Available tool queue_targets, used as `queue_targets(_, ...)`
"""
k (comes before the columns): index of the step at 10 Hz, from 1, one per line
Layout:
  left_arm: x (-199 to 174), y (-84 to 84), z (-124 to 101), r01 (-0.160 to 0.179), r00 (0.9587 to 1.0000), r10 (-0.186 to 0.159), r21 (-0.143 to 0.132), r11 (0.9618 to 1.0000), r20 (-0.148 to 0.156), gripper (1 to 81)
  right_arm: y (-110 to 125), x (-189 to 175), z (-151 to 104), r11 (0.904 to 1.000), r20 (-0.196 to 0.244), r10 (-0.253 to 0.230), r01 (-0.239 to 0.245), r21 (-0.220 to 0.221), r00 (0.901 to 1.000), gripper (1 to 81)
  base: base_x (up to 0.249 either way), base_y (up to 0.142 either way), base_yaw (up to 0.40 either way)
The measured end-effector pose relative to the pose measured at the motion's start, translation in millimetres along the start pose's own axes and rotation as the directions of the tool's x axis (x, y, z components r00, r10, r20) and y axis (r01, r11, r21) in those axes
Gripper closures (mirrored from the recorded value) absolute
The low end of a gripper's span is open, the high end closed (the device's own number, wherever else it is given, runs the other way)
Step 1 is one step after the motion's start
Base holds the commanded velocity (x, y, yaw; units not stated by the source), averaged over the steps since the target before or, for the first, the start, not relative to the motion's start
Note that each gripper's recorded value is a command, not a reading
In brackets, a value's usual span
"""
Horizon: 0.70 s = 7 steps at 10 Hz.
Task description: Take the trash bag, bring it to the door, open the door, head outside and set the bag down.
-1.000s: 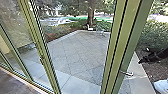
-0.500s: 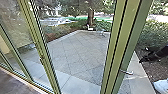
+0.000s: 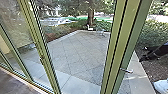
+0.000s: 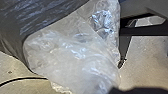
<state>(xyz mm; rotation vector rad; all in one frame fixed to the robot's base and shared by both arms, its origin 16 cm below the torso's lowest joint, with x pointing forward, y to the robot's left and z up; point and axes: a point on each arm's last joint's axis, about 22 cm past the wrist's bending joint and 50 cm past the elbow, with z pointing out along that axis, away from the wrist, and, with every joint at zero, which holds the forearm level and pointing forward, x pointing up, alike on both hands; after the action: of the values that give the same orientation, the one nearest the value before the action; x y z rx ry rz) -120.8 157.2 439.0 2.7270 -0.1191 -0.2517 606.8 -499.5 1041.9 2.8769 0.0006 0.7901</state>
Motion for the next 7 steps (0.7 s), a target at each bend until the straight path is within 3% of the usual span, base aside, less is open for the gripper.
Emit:
queue_targets(4, 4, -0.5, 0, 0.008, 1.0000, -0.008, 0.001, 1.0000, -0.005, 81.1, 28, 23, 15, 0.9991, -0.028, -0.002, 0.001, -0.042, 0.9996, 1.0, 0.000, 0.000, 0.000)
queue_targets(6, 4, -0.4, 0, 0.018, 0.9998, -0.018, 0.000, 0.9998, -0.003, 81.1, 48, 38, 19, 0.9956, -0.068, -0.037, 0.031, -0.089, 0.9970, 1.0, 0.000, 0.000, 0.000)
queue_targets(7, 4, -0.4, 0, 0.021, 0.9998, -0.021, 0.000, 0.9998, -0.004, 81.1, 61, 49, 18, 0.9892, -0.112, -0.077, 0.062, -0.133, 0.9906, 1.0, 0.000, 0.000, 0.000)
